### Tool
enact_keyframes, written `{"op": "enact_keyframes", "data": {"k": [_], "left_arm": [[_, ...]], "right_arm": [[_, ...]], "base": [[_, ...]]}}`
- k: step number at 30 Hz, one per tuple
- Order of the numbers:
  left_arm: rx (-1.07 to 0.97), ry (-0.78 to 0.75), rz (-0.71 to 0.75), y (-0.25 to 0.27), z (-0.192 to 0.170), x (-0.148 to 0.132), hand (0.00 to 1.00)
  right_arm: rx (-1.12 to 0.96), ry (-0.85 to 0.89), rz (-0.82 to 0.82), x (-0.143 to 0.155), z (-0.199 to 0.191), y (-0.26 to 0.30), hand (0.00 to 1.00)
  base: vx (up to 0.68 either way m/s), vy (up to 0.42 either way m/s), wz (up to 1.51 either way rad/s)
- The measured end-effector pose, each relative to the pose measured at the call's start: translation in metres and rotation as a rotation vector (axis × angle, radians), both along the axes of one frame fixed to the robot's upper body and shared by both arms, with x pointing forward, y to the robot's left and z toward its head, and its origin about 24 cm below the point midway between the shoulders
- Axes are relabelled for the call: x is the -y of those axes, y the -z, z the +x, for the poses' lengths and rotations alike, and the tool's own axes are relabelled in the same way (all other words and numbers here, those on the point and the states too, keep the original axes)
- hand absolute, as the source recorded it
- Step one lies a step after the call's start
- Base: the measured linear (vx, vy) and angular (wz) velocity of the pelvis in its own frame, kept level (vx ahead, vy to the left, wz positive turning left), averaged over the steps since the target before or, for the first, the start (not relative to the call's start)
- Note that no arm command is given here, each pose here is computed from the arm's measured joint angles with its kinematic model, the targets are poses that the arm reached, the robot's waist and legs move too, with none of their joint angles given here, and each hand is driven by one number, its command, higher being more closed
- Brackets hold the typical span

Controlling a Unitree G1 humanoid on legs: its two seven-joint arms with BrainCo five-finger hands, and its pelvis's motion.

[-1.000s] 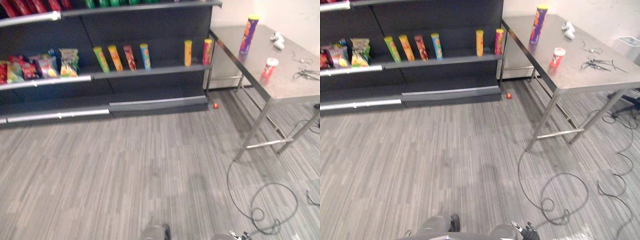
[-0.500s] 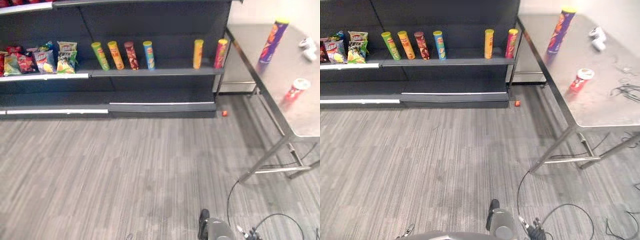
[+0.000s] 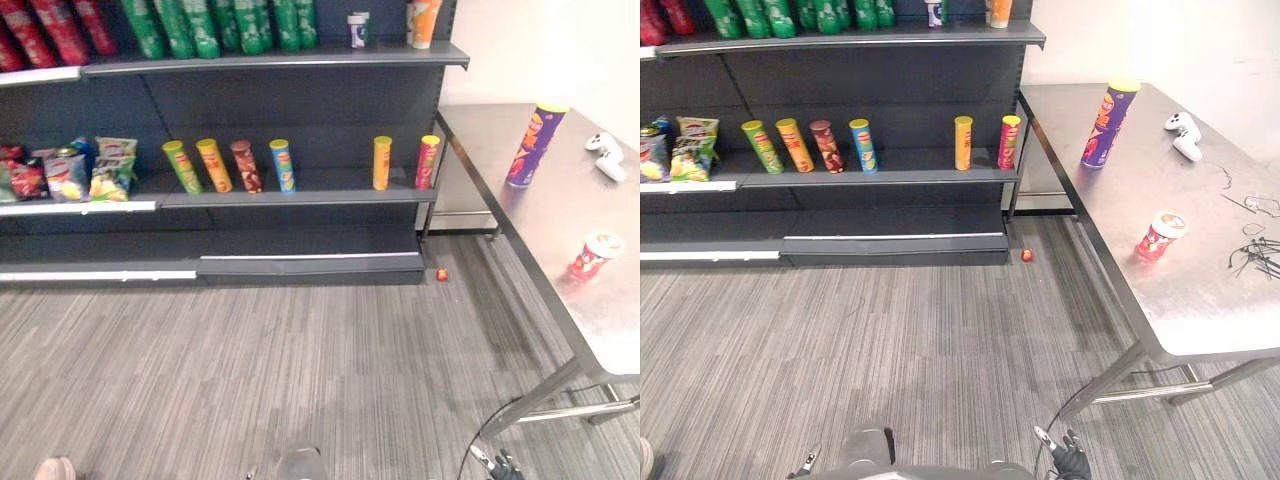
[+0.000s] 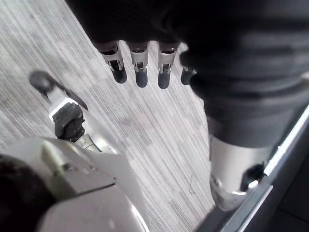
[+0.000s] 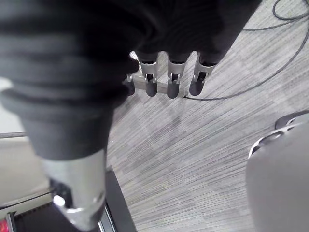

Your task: Put the gum and the chips on the shelf.

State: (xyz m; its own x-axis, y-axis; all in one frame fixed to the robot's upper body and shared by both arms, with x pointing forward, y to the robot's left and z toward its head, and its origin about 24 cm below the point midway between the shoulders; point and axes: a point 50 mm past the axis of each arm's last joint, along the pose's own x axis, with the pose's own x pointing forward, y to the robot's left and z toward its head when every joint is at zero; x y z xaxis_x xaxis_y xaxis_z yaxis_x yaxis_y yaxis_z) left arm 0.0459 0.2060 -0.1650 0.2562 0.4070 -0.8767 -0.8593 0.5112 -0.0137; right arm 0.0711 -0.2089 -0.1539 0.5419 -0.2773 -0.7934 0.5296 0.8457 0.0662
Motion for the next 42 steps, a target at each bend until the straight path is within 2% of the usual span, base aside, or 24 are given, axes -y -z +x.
{"op": "enact_keyframes", "data": {"k": [5, 7, 8, 11, 15, 17, 22, 25, 31, 39, 41, 42], "left_arm": [[-0.035, -0.020, 0.072, -0.002, -0.006, -0.007, 0.00], [-0.020, 0.003, 0.126, -0.006, 0.000, -0.023, 0.00], [-0.019, 0.012, 0.129, -0.006, 0.001, -0.024, 0.00], [-0.049, 0.060, 0.135, -0.005, -0.001, -0.025, 0.00], [-0.107, 0.362, 0.163, -0.003, -0.004, -0.022, 0.00], [-0.106, 0.444, 0.156, -0.002, -0.001, -0.017, 0.00], [-0.118, 0.483, 0.126, 0.000, 0.001, -0.013, 0.00], [-0.101, 0.510, 0.147, -0.003, 0.017, -0.023, 0.00], [-0.095, 0.485, 0.111, 0.000, 0.015, -0.011, 0.00], [-0.013, 0.375, 0.104, -0.006, 0.024, -0.019, 0.00], [0.021, 0.297, 0.057, -0.004, 0.024, -0.007, 0.00], [0.001, 0.252, 0.014, 0.000, 0.013, 0.005, 0.00]], "right_arm": [[0.001, -0.001, 0.046, -0.011, -0.002, 0.003, 0.00], [0.023, -0.009, 0.117, -0.035, 0.004, 0.004, 0.00], [0.026, -0.012, 0.119, -0.036, 0.006, 0.004, 0.00], [-0.010, 0.013, 0.124, -0.034, 0.003, 0.008, 0.00], [-0.010, 0.102, 0.095, -0.020, 0.001, 0.008, 0.00], [-0.011, 0.142, 0.074, -0.010, 0.000, 0.007, 0.00], [0.020, 0.129, 0.027, 0.005, 0.006, 0.003, 0.00], [0.040, 0.072, 0.060, -0.007, 0.018, 0.003, 0.00], [-0.003, 0.085, 0.038, 0.000, -0.001, 0.005, 0.00], [0.035, 0.066, 0.027, -0.005, 0.004, 0.002, 0.00], [0.042, 0.050, -0.010, 0.007, 0.005, -0.001, 0.00], [0.044, 0.047, -0.033, 0.015, 0.006, -0.004, 0.00]], "base": [[0.42, 0.316, -0.66], [0.34, 0.223, -0.22], [0.31, 0.247, -0.33], [0.31, 0.264, -0.56], [0.23, 0.121, -0.82], [0.14, 0.110, -0.92], [0.10, 0.100, -1.28], [0.07, -0.066, -1.25], [0.01, -0.059, -0.42], [-0.12, -0.042, -0.21], [-0.02, -0.033, -0.69], [0.09, -0.064, -0.97]]}}
